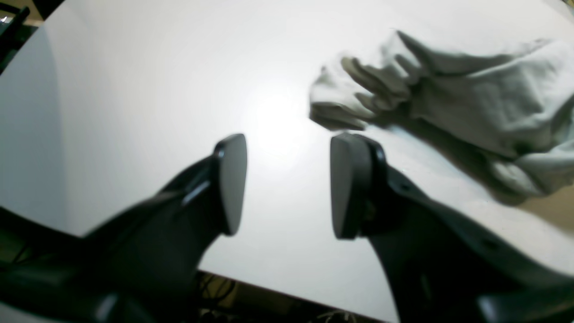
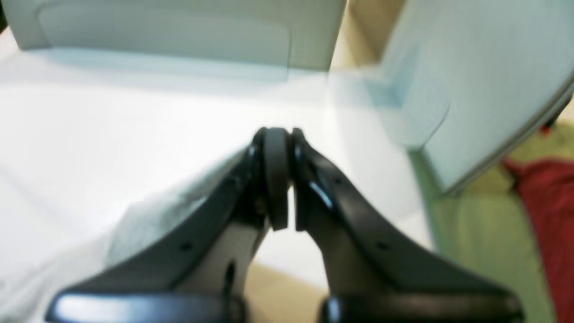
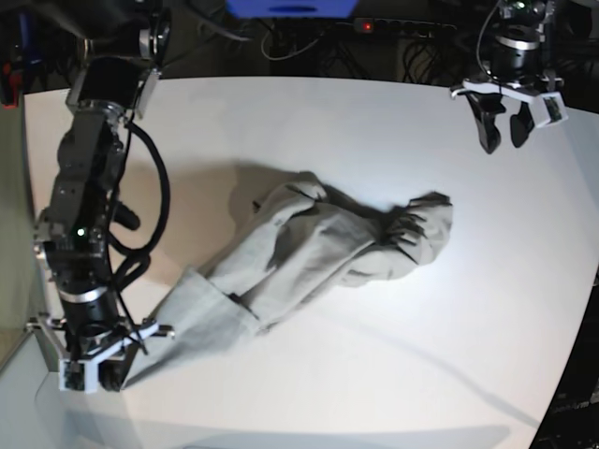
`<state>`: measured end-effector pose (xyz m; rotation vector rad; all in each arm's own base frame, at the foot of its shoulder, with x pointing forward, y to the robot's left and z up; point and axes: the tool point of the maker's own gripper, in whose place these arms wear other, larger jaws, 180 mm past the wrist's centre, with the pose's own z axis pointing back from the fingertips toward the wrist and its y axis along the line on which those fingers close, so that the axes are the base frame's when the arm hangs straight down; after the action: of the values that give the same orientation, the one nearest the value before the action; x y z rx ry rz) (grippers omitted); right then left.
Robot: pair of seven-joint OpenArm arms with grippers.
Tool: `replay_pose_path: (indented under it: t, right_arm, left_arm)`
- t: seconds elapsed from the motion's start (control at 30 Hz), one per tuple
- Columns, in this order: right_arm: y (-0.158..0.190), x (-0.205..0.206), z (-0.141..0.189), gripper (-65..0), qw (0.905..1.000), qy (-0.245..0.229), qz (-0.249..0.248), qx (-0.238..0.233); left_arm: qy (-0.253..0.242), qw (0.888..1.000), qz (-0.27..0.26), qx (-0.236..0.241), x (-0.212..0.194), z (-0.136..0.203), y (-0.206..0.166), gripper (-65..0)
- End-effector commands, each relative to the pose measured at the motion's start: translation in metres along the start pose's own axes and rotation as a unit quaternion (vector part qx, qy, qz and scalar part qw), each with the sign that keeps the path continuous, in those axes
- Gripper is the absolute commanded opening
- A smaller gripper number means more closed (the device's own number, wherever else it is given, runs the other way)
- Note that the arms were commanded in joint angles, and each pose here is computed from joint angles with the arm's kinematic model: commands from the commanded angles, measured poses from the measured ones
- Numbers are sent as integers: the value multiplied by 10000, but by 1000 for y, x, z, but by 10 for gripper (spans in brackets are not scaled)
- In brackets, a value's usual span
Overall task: Layout the t-shirt on the table in an organized manner, then fold the t-shirt properly
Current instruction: 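Pull the grasped shirt edge away from the bundle with the right gripper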
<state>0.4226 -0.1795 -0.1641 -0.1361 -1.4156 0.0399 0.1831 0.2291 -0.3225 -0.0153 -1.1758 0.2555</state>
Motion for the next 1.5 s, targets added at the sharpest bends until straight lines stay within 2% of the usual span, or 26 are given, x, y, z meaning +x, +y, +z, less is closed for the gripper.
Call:
replay_pose_path:
  t: [0.0,0.17,0.3,0.4,0.47,0.57,0.8,0.97,1.2,1.37,1.47]
  right_arm:
    - [-2,28,-1,-646,9993,-362,100,17]
    - [1,37,-27,-646,9997,-143,117,148]
    - [34,-4,-66,-645,9942,691,360,735]
    - [54,-43,-85,-641,9845,1354,489,1003]
    - [54,-58,-88,-615,9802,1572,605,1043]
    - [51,-70,-80,-560,9787,1660,646,1024]
    - [50,-63,-34,-491,9845,1189,825,994]
    - [53,-77,-3,-465,9833,1199,879,1047]
    - [59,-94,42,-453,9813,1239,923,1147]
    - [60,-109,61,-453,9787,1394,929,1185]
    - [49,-120,69,-453,9787,1539,868,1047]
  left_arm:
    - [-181,9998,-20,-37,10,3,-1,-354]
    - [-80,10000,-36,-9,4,7,1,-354]
    - [-58,10000,-39,-3,3,9,1,-353]
    - [-43,10000,-41,0,2,9,2,-352]
    - [-13,10000,-45,7,1,11,2,-352]
    - [-79,10000,-37,-2,4,8,1,-352]
    - [-421,9991,39,-80,26,-15,-7,-352]
    - [-39,9996,111,-272,32,-45,-23,-352]
    - [245,9975,529,-411,41,-88,-46,-356]
    - [505,9959,683,-305,25,-116,-39,-356]
    - [779,9938,773,-199,4,-129,-33,-356]
